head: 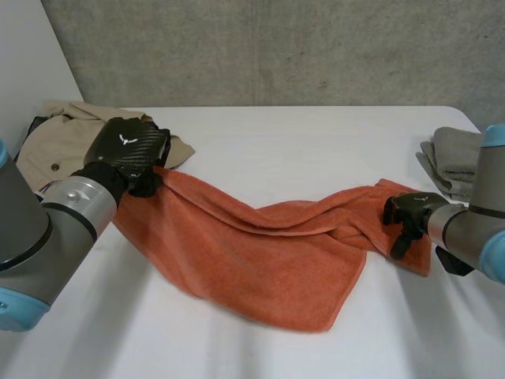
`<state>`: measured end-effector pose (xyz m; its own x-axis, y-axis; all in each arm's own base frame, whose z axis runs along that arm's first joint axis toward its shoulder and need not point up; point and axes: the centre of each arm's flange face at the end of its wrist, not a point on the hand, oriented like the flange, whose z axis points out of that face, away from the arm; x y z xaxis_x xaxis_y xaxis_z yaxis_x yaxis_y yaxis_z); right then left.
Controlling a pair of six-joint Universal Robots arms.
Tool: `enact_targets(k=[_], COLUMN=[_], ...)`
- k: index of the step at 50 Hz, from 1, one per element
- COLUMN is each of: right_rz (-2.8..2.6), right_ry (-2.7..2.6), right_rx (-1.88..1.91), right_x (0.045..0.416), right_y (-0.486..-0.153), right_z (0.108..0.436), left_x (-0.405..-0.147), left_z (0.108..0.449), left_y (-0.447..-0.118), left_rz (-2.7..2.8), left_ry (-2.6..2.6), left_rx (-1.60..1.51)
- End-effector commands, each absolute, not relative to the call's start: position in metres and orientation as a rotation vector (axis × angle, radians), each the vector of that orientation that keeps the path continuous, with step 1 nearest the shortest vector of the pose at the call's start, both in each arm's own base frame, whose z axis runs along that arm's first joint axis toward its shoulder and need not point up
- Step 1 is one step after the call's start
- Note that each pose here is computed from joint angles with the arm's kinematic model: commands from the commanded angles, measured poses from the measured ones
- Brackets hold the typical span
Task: Fold the laundry.
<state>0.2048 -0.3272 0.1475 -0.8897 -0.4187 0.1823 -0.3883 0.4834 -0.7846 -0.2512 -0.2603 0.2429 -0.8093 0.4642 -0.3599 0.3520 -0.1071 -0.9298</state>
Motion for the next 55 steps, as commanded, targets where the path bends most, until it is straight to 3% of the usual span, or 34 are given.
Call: enact_targets(k=[1,11,16,20,24,25,28,29,34,39,43,55], right_rz=[-1.344,-1.438,-1.595,-1.873,-2.350,-2.544,-2.800,-2.921,-3.026,-2.879,-2.735,-2.111], right_ry=[2.662,2.641,2.588,2.460,2.126,1.948,1.657,1.484,1.206,1.325,1.494,1.954], right_rx=[-0.722,-0.797,-0.890,-0.966,-0.930,-0.872,-0.762,-0.678,-0.520,-0.539,-0.622,-0.888], right_x=[0.206,0.206,0.207,0.213,0.223,0.225,0.225,0.223,0.216,0.211,0.205,0.195], right_y=[-0.316,-0.333,-0.356,-0.382,-0.414,-0.424,-0.432,-0.434,-0.429,-0.426,-0.426,-0.384], right_z=[0.150,0.126,0.134,0.176,0.255,0.288,0.335,0.359,0.396,0.379,0.342,0.177], left_x=[-0.253,-0.253,-0.254,-0.261,-0.277,-0.279,-0.278,-0.275,-0.260,-0.247,-0.241,-0.228], left_z=[0.242,0.231,0.225,0.235,0.290,0.317,0.368,0.400,0.433,0.393,0.339,0.172], left_y=[-0.262,-0.273,-0.291,-0.316,-0.357,-0.369,-0.376,-0.374,-0.367,-0.371,-0.368,-0.331], left_rz=[2.073,2.059,2.079,2.180,2.487,2.612,2.795,2.883,2.938,2.844,2.724,2.265], left_ry=[-2.042,-2.065,-2.067,-1.973,-1.657,-1.513,-1.264,-1.116,-1.000,-1.221,-1.438,-1.953], left_rx=[-0.939,-0.942,-0.930,-0.924,-0.883,-0.840,-0.742,-0.658,-0.424,-0.390,-0.467,-0.705])
